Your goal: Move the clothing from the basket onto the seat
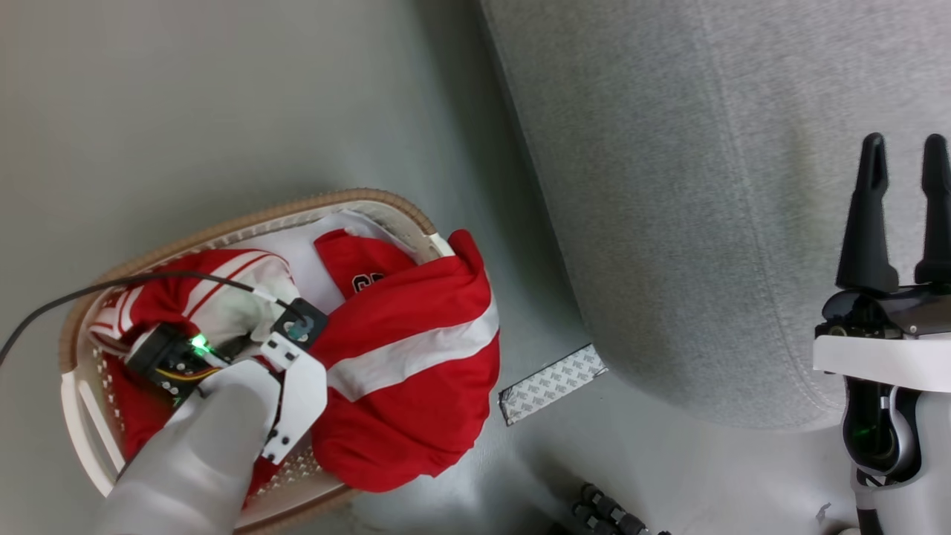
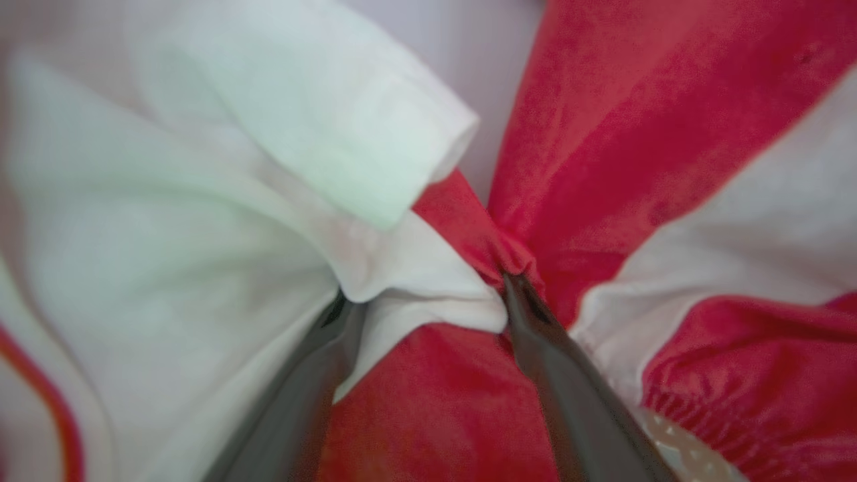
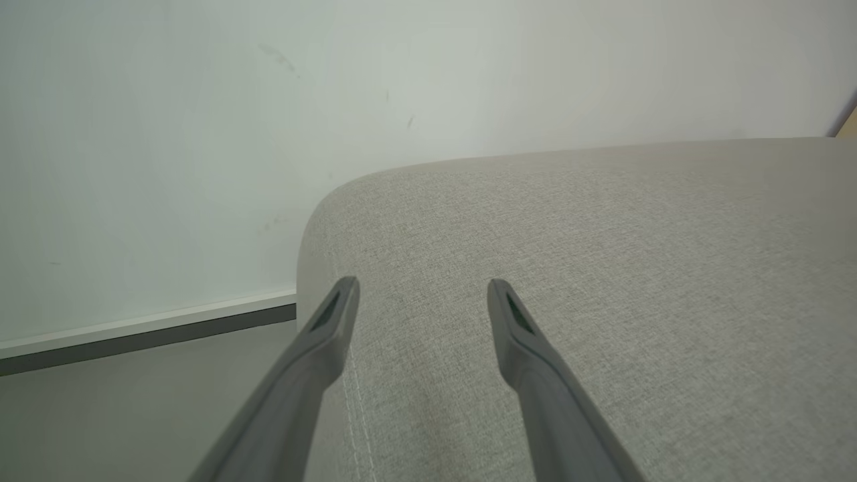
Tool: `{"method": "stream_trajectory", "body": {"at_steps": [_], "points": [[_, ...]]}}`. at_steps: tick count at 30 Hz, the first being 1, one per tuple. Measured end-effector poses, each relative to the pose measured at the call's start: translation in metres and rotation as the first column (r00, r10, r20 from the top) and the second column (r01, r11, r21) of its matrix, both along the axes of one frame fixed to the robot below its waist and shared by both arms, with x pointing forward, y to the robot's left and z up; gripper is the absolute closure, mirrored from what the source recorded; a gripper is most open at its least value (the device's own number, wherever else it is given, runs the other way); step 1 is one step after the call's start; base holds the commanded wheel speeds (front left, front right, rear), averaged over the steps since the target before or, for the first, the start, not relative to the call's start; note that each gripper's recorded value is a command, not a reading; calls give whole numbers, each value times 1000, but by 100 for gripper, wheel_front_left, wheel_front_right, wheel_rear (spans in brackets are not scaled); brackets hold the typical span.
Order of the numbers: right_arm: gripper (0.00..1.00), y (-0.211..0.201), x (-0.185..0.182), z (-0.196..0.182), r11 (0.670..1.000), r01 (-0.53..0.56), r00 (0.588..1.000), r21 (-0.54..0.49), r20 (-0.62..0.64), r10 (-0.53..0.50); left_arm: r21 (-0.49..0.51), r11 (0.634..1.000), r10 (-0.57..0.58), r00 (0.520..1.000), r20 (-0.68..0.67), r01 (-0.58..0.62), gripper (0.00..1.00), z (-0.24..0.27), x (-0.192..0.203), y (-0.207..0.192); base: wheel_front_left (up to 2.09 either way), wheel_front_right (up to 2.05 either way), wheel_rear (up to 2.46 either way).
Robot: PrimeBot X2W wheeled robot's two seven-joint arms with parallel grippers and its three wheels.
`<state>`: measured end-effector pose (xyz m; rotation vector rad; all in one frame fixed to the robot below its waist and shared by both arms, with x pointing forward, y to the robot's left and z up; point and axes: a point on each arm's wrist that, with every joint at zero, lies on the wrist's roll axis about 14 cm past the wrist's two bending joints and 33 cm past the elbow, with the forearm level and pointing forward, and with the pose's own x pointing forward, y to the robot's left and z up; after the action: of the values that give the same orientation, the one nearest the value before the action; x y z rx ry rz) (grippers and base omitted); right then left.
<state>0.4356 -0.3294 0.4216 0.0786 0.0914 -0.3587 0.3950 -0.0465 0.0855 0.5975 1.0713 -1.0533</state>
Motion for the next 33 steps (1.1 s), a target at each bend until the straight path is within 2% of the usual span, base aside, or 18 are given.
{"method": "stream_trajectory", "body": {"at_steps": [4, 5, 6, 7, 15, 22, 28, 33], "points": [[0, 6, 5, -8, 1000, -18, 1000, 11, -11, 18, 8, 1000, -3, 1000, -3, 3, 0, -7, -2, 8, 7, 7, 7], [0, 7, 6, -9, 1000, -22, 1000, 13, -12, 22, 7, 1000, -2, 1000, -1, 2, 28, -7, -1, 9, 1, 1, 1], [0, 8, 6, -9, 1000, -24, 1000, 14, -11, 24, 9, 1000, 0, 1000, 1, 0, 73, -7, 0, 10, 0, 0, 0], [0, 9, 6, -9, 1000, -26, 1000, 15, -10, 26, 10, 1000, 2, 1000, 3, -2, 100, -7, 1, 11, 0, 0, 0], [0, 18, 14, 10, 998, -62, 997, 24, 38, 61, -93, 993, 75, 996, 41, -71, 100, 18, 17, -7, 0, 0, 0], [0, 20, 14, 48, 996, -82, 990, -36, 112, 85, -216, 973, 97, 993, 71, -80, 100, 72, 13, -33, 0, 0, 0], [0, 29, 3, 77, 992, -107, 979, -71, 164, 117, -322, 934, 196, 975, 106, -153, 100, 124, 11, -30, 0, 0, 0], [0, 32, -13, 101, 987, -133, 967, -88, 208, 148, -428, 875, 313, 938, 148, -225, 100, 173, 17, -19, 0, 0, 0]]}}
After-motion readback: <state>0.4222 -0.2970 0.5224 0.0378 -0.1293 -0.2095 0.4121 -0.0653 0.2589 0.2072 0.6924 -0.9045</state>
